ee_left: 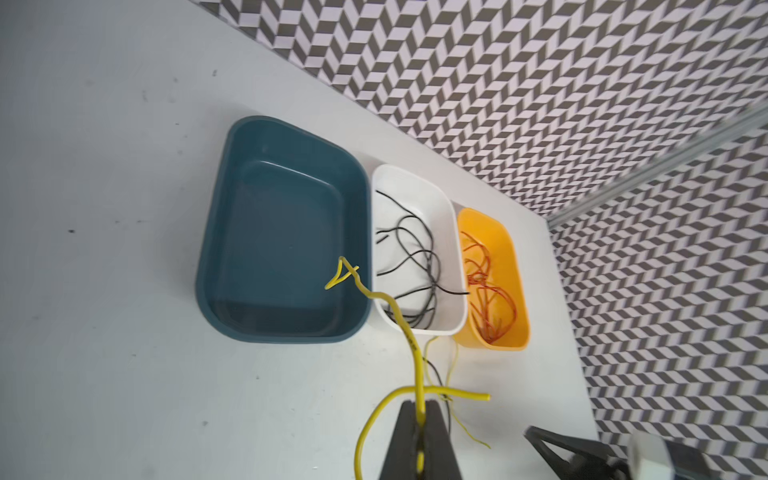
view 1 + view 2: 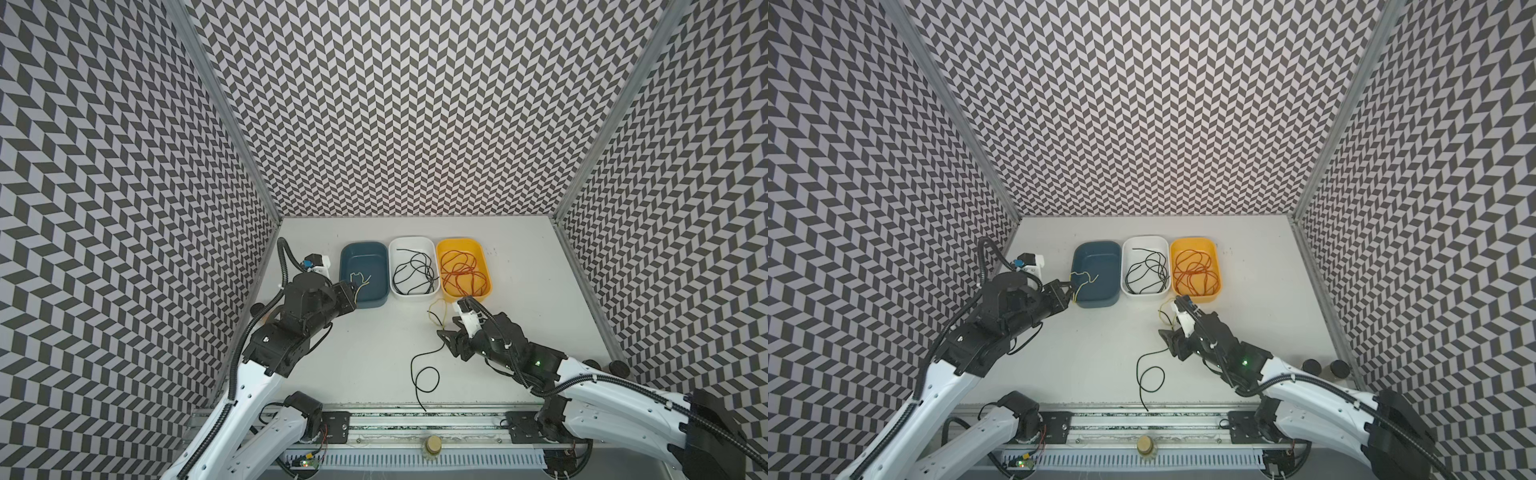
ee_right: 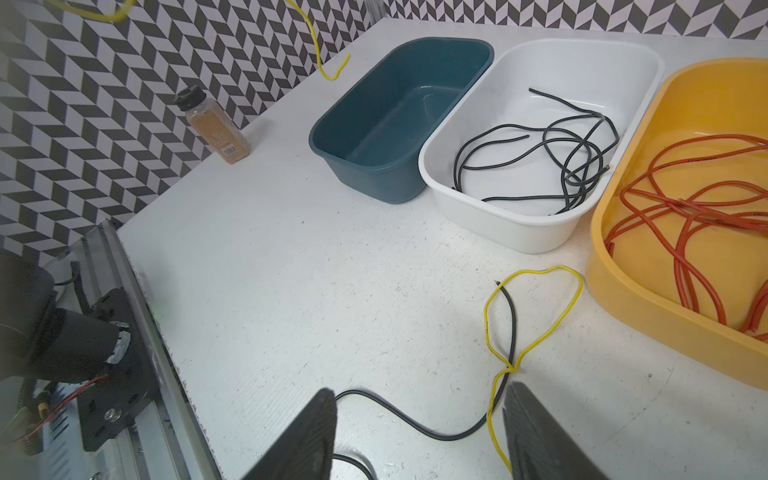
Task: Untangle the cables
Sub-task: 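Carry the yellow wire over the teal bin with the left gripper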
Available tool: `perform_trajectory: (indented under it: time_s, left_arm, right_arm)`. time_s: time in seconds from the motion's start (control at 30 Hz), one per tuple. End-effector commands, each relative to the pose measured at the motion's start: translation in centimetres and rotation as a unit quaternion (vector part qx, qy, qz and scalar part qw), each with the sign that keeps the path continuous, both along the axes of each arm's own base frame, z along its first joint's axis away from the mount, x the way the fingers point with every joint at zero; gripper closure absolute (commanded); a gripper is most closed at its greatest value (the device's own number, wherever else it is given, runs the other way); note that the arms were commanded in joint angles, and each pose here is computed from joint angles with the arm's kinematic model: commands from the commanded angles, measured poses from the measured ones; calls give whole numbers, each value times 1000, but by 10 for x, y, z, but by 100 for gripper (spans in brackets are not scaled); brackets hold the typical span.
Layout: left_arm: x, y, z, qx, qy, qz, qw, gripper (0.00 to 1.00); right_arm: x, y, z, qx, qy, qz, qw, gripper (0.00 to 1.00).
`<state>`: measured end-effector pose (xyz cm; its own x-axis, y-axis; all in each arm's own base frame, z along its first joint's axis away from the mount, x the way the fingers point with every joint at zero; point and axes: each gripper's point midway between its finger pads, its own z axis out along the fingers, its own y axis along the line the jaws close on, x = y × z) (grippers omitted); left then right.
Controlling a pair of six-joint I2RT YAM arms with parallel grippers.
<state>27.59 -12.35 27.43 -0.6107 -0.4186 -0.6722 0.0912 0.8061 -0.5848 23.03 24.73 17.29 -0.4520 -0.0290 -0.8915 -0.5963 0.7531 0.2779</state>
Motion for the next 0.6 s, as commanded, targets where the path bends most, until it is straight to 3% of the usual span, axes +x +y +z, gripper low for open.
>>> perform_trajectory:
  time_s: [0.0, 0.23, 0.37, 0.4, 0.57]
  left_arm:
    - [27, 13, -9, 34, 9, 20, 999, 100]
    - [87, 21, -37, 82, 30, 58, 995, 100]
    - [117, 11, -50, 88, 36, 45, 994, 100]
    - [123, 10, -54, 90, 39, 46, 994, 100]
    - [146, 6, -59, 100, 6, 42, 994, 100]
  right_arm:
    - [4, 0, 15, 33, -21, -9, 999, 34]
    - [-1, 2, 21, 44, -21, 5, 999, 33]
    - [-3, 1, 29, 55, -28, 8, 998, 33]
    - [-7, -2, 15, 45, -19, 10, 999, 33]
    - [-12, 4, 17, 49, -23, 33, 998, 33]
